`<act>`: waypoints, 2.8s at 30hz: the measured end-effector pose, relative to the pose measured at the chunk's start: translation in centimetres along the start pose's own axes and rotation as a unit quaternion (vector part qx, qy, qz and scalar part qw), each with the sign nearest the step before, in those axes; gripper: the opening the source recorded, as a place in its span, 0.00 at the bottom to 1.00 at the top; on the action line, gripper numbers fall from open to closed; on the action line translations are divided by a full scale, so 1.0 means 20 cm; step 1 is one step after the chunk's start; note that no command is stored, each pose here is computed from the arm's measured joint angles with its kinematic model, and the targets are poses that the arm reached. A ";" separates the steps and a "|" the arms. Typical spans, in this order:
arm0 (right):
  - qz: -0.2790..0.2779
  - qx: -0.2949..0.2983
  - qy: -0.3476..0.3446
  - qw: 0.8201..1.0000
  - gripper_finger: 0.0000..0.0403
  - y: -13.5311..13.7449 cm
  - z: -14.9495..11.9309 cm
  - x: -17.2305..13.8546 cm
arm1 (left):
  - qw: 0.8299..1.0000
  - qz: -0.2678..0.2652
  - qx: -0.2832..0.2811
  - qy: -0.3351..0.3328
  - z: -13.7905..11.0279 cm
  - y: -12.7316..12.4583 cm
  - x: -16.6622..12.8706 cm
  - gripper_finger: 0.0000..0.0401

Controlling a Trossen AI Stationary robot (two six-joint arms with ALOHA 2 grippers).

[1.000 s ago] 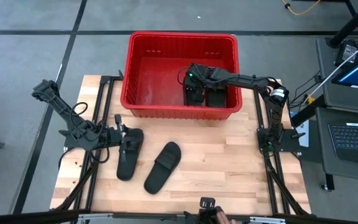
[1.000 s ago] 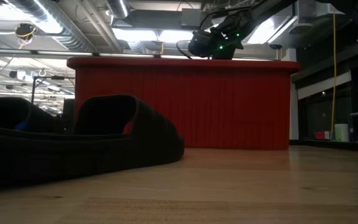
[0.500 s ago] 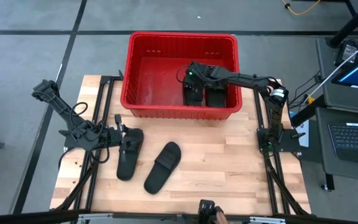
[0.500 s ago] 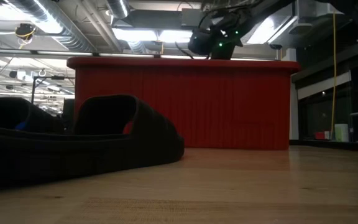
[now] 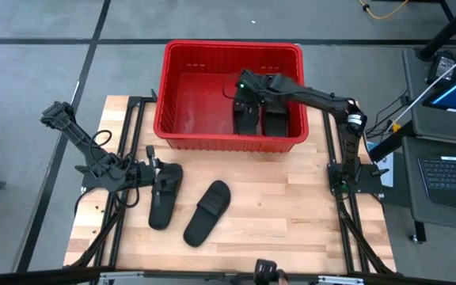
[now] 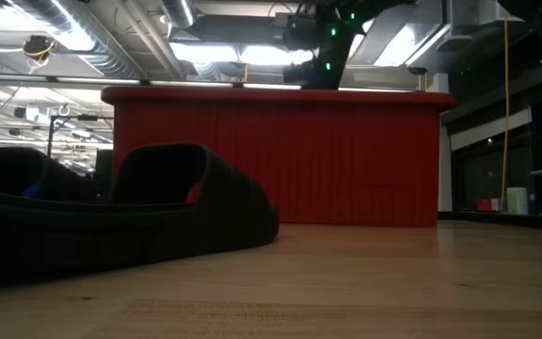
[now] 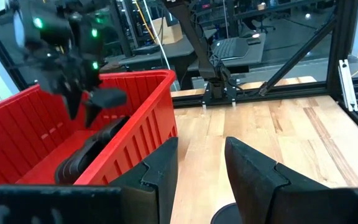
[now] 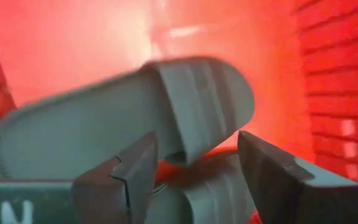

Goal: Pick and place slides into bin
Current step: Put the right black slide into the red bin

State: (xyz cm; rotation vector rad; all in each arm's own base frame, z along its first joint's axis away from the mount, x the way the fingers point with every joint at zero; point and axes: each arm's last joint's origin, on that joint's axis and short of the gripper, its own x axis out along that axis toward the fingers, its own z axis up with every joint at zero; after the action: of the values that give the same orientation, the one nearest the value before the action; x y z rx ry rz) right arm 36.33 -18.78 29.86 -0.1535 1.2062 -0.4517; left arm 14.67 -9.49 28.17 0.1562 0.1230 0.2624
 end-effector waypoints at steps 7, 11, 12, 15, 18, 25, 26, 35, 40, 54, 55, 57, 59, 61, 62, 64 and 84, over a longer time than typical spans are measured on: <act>-0.012 0.006 -0.058 0.998 0.47 -0.04 0.10 -0.24 | 1.000 0.000 0.005 0.000 0.00 0.00 0.00 0.32; -0.014 0.031 -0.088 0.995 0.38 -0.04 0.14 -0.39 | 1.000 0.000 0.020 0.000 0.00 0.00 0.00 0.32; -0.015 0.037 -0.093 0.995 0.35 -0.04 0.15 -0.43 | 1.000 0.000 0.020 -0.001 0.00 0.00 0.00 0.32; -0.011 0.036 -0.098 0.994 0.21 -0.03 0.14 -0.55 | 1.000 0.000 0.016 -0.001 0.00 0.00 0.00 0.32; -0.010 0.029 -0.098 0.995 0.05 0.00 0.13 -0.68 | 1.000 0.000 0.013 -0.001 0.00 0.00 0.00 0.32; -0.055 0.016 -0.081 0.995 0.01 0.19 0.03 -0.85 | 1.000 0.000 0.011 -0.001 0.00 0.00 0.00 0.32; -0.054 0.017 -0.084 0.995 0.01 0.22 0.02 -0.87 | 1.000 0.000 0.011 -0.001 0.00 0.00 0.00 0.32; -0.019 0.011 -0.129 0.991 0.01 0.50 -0.05 -0.77 | 1.000 0.000 0.011 -0.001 0.00 0.00 0.00 0.32; 0.005 0.011 -0.165 0.986 0.01 0.67 -0.15 -0.66 | 1.000 0.000 0.013 0.000 0.00 0.00 0.00 0.32; 0.099 0.017 -0.337 0.936 0.01 0.98 -0.48 -0.50 | 0.999 0.000 0.040 0.001 0.00 0.00 0.00 0.32; 0.113 0.015 -0.345 0.932 0.01 1.00 -0.49 -0.48 | 0.999 0.000 0.040 0.001 0.00 0.00 0.00 0.32; 0.138 0.010 -0.361 0.922 0.01 1.02 -0.51 -0.45 | 0.999 0.000 0.041 0.001 0.00 0.00 0.00 0.32; 0.157 0.001 -0.378 0.913 0.01 1.04 -0.52 -0.42 | 0.999 0.000 0.041 0.001 0.00 0.00 0.00 0.32; 0.164 -0.008 -0.391 0.905 0.01 1.05 -0.53 -0.39 | 0.999 0.000 0.044 0.001 0.00 0.00 0.00 0.32; 0.165 -0.010 -0.396 0.903 0.01 1.06 -0.54 -0.38 | 0.999 0.000 0.046 0.001 0.00 0.00 0.00 0.32; 0.163 -0.017 -0.411 0.897 0.01 1.06 -0.55 -0.37 | 0.999 0.000 0.052 0.003 0.00 0.00 0.00 0.32; 0.170 -0.031 -0.430 0.886 0.01 0.95 -0.58 -0.43 | 0.997 0.035 0.066 0.019 -0.01 0.07 0.08 0.01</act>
State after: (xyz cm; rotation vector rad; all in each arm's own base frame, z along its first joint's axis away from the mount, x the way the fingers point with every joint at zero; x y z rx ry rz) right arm 28.05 3.40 26.46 -0.1667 0.3507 -0.0049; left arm 15.80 -7.64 27.99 0.2864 0.1727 0.3283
